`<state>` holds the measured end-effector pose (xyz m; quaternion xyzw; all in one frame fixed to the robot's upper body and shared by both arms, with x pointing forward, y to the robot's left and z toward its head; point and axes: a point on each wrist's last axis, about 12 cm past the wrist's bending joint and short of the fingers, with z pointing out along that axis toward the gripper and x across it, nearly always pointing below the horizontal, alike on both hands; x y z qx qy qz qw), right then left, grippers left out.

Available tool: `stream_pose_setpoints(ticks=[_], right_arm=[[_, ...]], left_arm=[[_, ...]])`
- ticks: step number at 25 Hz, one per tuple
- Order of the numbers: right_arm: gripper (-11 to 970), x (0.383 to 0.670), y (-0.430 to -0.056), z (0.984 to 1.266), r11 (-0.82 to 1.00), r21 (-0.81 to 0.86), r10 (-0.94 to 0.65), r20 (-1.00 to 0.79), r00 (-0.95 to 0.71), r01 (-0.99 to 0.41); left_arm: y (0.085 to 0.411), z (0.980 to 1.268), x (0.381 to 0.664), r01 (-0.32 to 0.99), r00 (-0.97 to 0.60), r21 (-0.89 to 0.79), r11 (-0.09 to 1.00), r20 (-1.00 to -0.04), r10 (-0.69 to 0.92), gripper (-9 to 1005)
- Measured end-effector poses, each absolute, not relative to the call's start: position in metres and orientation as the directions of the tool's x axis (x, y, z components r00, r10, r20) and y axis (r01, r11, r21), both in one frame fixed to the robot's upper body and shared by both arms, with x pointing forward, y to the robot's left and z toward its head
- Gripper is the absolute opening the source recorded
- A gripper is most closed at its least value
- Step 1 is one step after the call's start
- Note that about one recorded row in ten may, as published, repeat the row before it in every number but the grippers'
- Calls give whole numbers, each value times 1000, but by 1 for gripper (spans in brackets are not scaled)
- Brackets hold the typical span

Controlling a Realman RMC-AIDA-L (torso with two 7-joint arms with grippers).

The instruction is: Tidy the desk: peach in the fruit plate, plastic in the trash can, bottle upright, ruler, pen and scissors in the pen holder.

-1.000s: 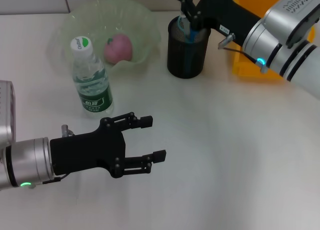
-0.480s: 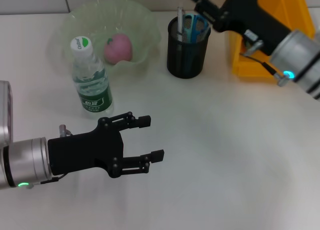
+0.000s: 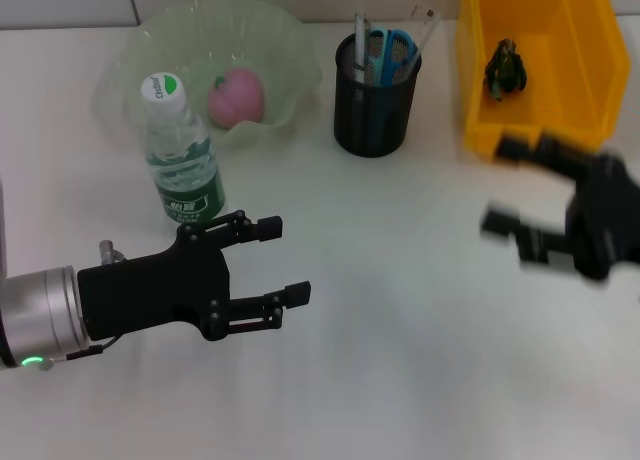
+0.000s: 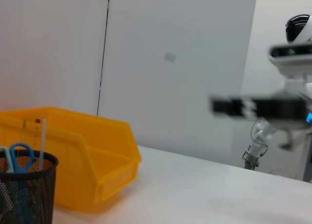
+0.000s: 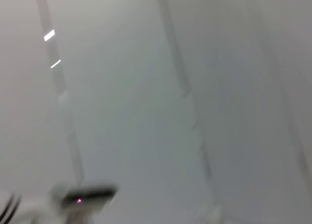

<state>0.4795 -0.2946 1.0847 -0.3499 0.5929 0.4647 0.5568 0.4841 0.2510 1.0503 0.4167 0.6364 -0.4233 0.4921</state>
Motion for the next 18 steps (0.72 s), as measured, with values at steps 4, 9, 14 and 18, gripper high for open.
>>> stream_pose_setpoints(ticks=[4,9,14,18], right_arm=[[826,462,-295,1069,273,191,7,-980,-197,-943],[826,461,-280,1055,279,208,-50,-972,-231,-937],[826,467,-270,1052,288,203,-65,-971,-231,-936],[826,469,-268,1052,290,199,-67,-972,-227,-936]], left_arm=[[256,1050,484,941,-169,-127,314,-979,113,813],[256,1050,484,941,-171,-128,314,-979,114,813],[256,1049,483,940,-173,-130,314,-979,112,813],[256,1050,483,940,-171,-129,317,-979,107,813]])
